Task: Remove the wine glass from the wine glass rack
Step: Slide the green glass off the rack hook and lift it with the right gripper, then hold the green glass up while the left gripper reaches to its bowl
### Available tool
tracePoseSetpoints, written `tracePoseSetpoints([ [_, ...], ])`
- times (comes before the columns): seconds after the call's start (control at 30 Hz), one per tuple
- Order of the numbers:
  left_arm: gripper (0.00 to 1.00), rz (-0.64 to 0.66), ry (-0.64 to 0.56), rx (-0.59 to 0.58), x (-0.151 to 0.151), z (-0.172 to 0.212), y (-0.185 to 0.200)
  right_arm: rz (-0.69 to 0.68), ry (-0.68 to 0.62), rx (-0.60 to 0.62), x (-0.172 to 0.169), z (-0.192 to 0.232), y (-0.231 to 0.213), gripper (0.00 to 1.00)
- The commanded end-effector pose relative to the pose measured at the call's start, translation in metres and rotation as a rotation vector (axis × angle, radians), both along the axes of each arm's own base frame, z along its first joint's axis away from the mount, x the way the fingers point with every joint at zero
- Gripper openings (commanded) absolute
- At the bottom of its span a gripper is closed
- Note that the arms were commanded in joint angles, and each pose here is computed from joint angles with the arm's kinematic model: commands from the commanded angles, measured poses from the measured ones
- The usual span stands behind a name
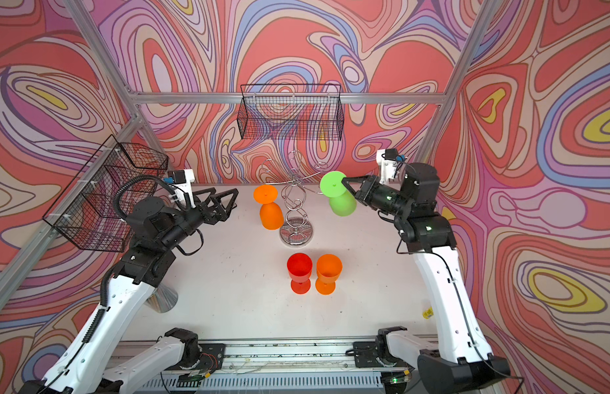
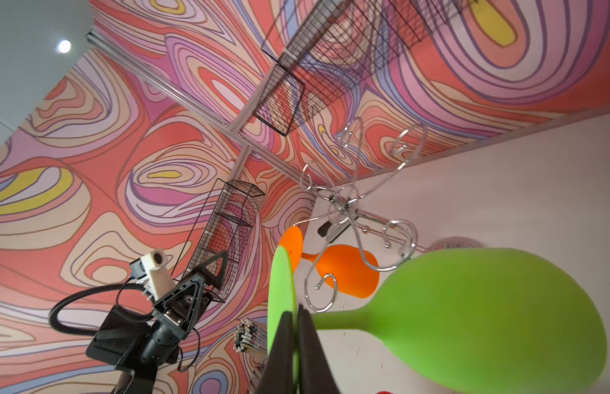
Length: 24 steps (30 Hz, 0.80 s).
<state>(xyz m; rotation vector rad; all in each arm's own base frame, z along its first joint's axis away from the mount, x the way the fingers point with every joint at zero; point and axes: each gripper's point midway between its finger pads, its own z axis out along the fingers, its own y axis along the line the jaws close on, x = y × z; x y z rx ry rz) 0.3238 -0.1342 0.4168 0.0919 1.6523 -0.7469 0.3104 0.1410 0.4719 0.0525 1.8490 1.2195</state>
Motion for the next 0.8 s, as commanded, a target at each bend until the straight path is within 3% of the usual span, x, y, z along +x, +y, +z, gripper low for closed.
tracePoseSetpoints([
  [0.0, 1.0, -0.039, -0.026, -0.017, -0.004, 0.007, -0.005, 0.111, -0.129, -0.005, -0.04, 0.038, 0.009, 0.0],
  [0.23, 1.0, -0.251, -0.065, -0.061, -0.006, 0.013, -0.038, 0.233, -0.324, 0.114, -0.068, 0.087, 0.02, 0.0],
  [0.4, 0.98, -0.547, -0.175, -0.184, -0.016, 0.039, -0.073, 0.328, -0.419, 0.267, -0.066, 0.101, 0.024, 0.0],
  [0.6, 0.98, -0.771, -0.214, -0.276, -0.011, 0.047, -0.094, 0.485, -0.468, 0.485, -0.065, 0.111, 0.023, 0.0],
  [0.77, 0.98, -0.908, -0.285, -0.346, -0.017, 0.062, -0.098, 0.565, -0.501, 0.555, -0.067, 0.116, 0.025, 0.0],
])
